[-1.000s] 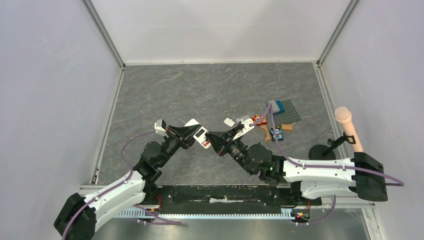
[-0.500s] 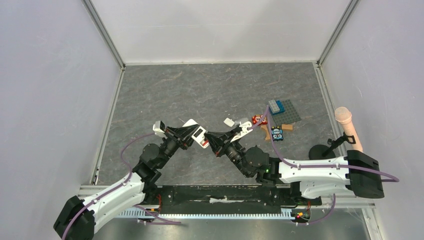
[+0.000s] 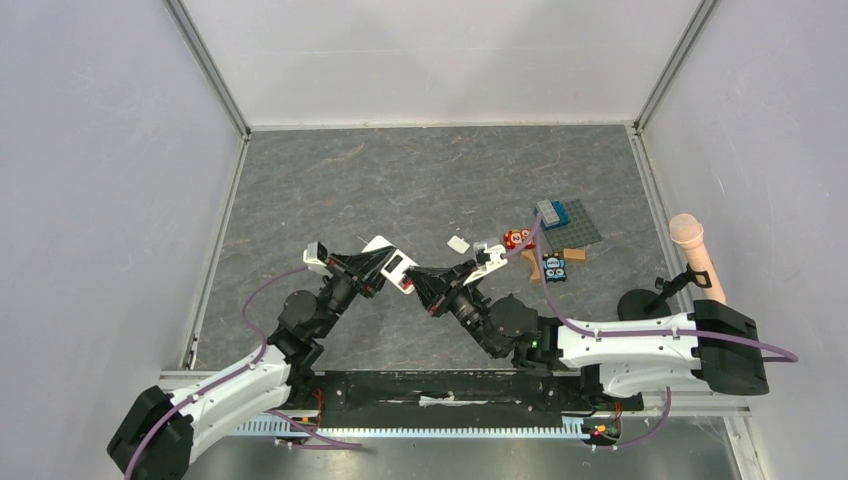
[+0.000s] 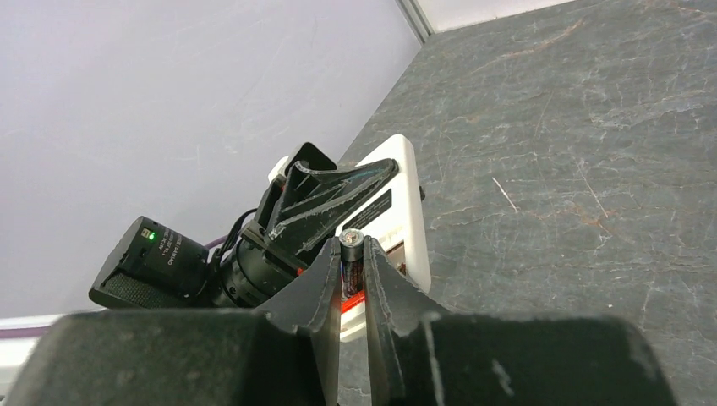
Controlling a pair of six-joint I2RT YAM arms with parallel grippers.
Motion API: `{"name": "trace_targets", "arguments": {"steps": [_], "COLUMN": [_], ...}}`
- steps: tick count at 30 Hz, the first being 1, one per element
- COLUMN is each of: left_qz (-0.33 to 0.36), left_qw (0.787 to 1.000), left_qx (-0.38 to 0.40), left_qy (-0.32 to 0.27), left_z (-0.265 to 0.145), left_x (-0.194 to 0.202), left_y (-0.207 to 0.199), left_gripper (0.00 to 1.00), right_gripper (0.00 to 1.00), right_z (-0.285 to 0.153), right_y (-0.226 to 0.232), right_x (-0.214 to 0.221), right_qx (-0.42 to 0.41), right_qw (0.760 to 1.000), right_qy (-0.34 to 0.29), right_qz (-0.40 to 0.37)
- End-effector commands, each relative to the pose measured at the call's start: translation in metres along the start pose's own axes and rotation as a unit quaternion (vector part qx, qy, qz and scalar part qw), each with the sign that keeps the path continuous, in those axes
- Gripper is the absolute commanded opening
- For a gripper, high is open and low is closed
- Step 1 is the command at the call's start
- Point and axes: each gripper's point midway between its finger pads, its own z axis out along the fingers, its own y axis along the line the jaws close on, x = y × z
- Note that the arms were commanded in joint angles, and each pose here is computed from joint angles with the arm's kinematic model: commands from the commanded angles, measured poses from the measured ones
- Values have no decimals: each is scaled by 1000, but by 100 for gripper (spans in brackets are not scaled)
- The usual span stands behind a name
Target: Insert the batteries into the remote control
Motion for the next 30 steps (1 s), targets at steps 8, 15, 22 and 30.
{"name": "trace_targets", "arguments": {"steps": [8, 15, 22, 30], "left_qz": [-14, -15, -16, -11], "left_qw": [998, 998, 998, 999], "left_qx": [64, 61, 57, 46], "left_qy": [-12, -11, -12, -16], "left_z": [-2, -3, -4, -6], "left_x": [-3, -3, -4, -6], "left_y": [-31, -28, -25, -17], "left_gripper": [2, 2, 2, 2], "right_gripper": [16, 29, 33, 39], "right_z": [0, 2, 3, -2], "right_y": [-12, -14, -14, -8], "right_x": [1, 5, -1, -20], "right_qx": [56, 74, 92, 90], "right_qw": [998, 997, 996, 996], "right_qy": [-3, 11, 13, 12], "right_qz": [-1, -9, -7, 4]}}
